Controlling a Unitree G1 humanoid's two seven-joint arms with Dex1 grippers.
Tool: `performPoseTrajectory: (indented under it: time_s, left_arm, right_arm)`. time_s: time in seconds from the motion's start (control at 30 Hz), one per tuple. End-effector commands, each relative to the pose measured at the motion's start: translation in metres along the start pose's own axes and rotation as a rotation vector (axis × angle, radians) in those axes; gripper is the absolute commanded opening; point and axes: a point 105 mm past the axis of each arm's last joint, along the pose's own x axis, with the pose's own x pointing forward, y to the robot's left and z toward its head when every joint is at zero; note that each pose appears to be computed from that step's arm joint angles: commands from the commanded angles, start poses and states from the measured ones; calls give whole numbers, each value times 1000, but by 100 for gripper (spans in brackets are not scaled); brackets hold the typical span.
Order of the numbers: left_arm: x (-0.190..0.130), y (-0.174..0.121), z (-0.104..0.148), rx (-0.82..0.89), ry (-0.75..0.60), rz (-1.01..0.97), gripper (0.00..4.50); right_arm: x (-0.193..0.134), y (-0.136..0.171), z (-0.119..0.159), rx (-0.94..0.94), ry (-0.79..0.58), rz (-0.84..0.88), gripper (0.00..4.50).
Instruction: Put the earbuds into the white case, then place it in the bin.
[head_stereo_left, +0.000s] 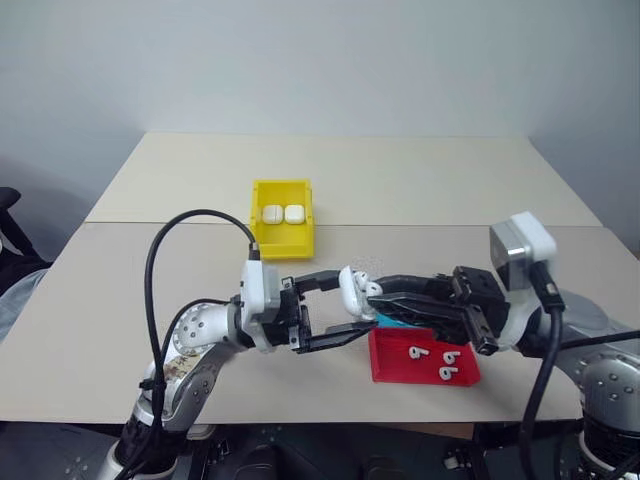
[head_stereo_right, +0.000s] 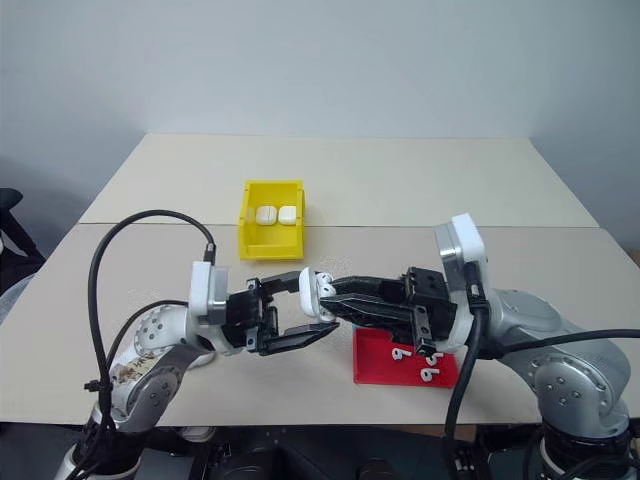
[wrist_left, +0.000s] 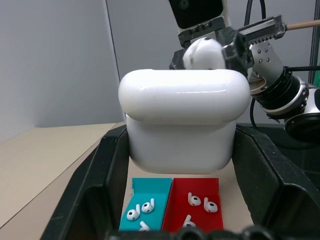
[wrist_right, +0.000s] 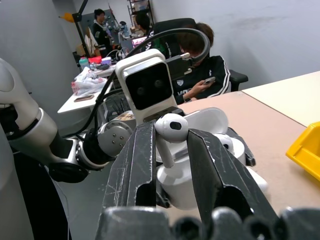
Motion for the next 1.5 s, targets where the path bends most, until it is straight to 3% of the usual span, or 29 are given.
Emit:
performPoseTrajectory:
  time_s: [0.03, 0.47, 0.6, 0.87, 1.0, 1.23, 1.37, 1.47, 1.5]
  left_arm:
    - [3, -5, 11, 41, -37, -9, 277]
    - [4, -4, 9, 44, -36, 1, 277]
    - [4, -3, 9, 43, -38, 2, 277]
    - [4, -3, 7, 41, -33, 1, 277]
    - [3, -2, 5, 40, -22, 2, 277]
    - [8, 3, -12, 22, 26, 2, 277]
    - [15, 5, -21, 27, 66, -11, 277]
    - [22, 9, -28, 50, 112, -15, 277]
    - [25, 10, -28, 58, 105, -11, 277]
  right_arm:
    - [2, 0, 1, -53, 7, -7, 113]
    - [0, 4, -5, -54, 24, 12, 113]
    - [1, 4, -10, -70, 65, 4, 206]
    - [-4, 1, -9, -88, 76, -23, 206]
    - [-15, 1, -3, -123, 84, -29, 206]
    - [-23, -12, 34, -218, 112, -54, 206]
    - [-9, -13, 45, -239, 153, -2, 120]
    - [4, -15, 49, -258, 184, 40, 6]
    - [7, -15, 49, -260, 193, 51, 2]
